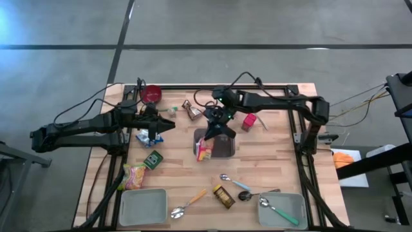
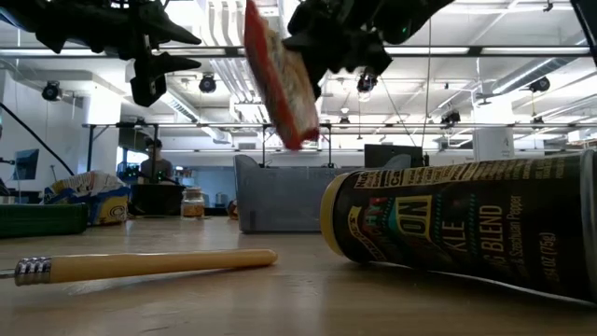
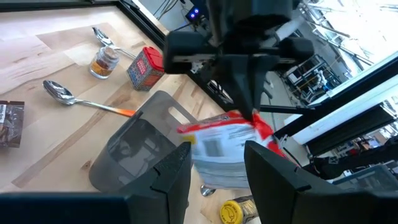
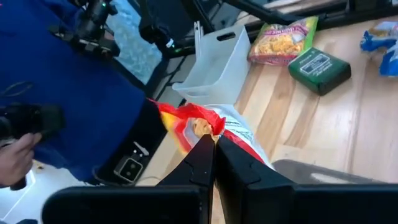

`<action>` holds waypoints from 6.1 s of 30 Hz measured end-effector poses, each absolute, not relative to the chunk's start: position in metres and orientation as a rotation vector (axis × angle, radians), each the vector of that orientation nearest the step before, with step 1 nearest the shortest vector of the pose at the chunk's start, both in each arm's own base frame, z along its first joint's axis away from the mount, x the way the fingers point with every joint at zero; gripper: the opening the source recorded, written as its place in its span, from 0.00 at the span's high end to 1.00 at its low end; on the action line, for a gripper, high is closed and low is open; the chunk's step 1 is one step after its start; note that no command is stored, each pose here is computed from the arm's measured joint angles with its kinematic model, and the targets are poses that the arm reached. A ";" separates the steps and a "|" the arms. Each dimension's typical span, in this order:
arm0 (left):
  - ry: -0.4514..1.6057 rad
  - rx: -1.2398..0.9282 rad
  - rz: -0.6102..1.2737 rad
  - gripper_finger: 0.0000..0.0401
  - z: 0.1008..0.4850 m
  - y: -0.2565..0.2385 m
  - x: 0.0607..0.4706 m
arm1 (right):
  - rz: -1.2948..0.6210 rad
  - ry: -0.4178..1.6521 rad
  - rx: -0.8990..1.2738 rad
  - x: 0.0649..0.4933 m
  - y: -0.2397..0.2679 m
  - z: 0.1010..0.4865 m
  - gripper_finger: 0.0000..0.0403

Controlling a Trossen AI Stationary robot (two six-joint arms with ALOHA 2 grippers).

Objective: Pick & Place Food Item
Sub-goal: Put the red noodle pack into the black bin, then put the left brown spice bottle into the left grey bin

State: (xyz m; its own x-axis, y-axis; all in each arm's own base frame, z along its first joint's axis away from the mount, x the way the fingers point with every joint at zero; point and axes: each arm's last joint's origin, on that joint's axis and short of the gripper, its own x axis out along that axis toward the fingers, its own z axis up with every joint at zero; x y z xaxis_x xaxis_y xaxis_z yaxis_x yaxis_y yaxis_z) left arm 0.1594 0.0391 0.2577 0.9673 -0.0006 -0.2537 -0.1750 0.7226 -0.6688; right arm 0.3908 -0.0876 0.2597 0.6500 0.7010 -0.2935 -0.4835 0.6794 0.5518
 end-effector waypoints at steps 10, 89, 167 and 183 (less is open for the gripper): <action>0.254 -0.763 0.101 0.62 0.257 0.039 0.159 | 0.704 0.404 0.380 0.395 -0.108 0.261 0.98; 0.292 -0.777 0.115 0.62 0.253 0.039 0.158 | 0.474 0.644 0.692 0.420 -0.135 0.168 0.71; 0.553 -0.874 0.167 0.62 0.229 0.035 0.150 | -0.255 1.669 0.630 0.293 0.149 0.203 0.42; 0.666 -0.816 0.462 0.62 0.255 0.077 0.180 | -0.409 1.466 0.608 0.285 0.138 0.230 0.42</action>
State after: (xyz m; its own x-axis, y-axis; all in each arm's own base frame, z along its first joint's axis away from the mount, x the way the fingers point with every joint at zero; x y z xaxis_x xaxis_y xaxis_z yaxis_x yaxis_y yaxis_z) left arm 0.1796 0.0766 0.2549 0.7061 0.1234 -0.6972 -0.6095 0.6071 -0.5098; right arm 0.2853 0.1380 0.2298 0.0791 0.1053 -0.9913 0.6032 0.7866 0.1317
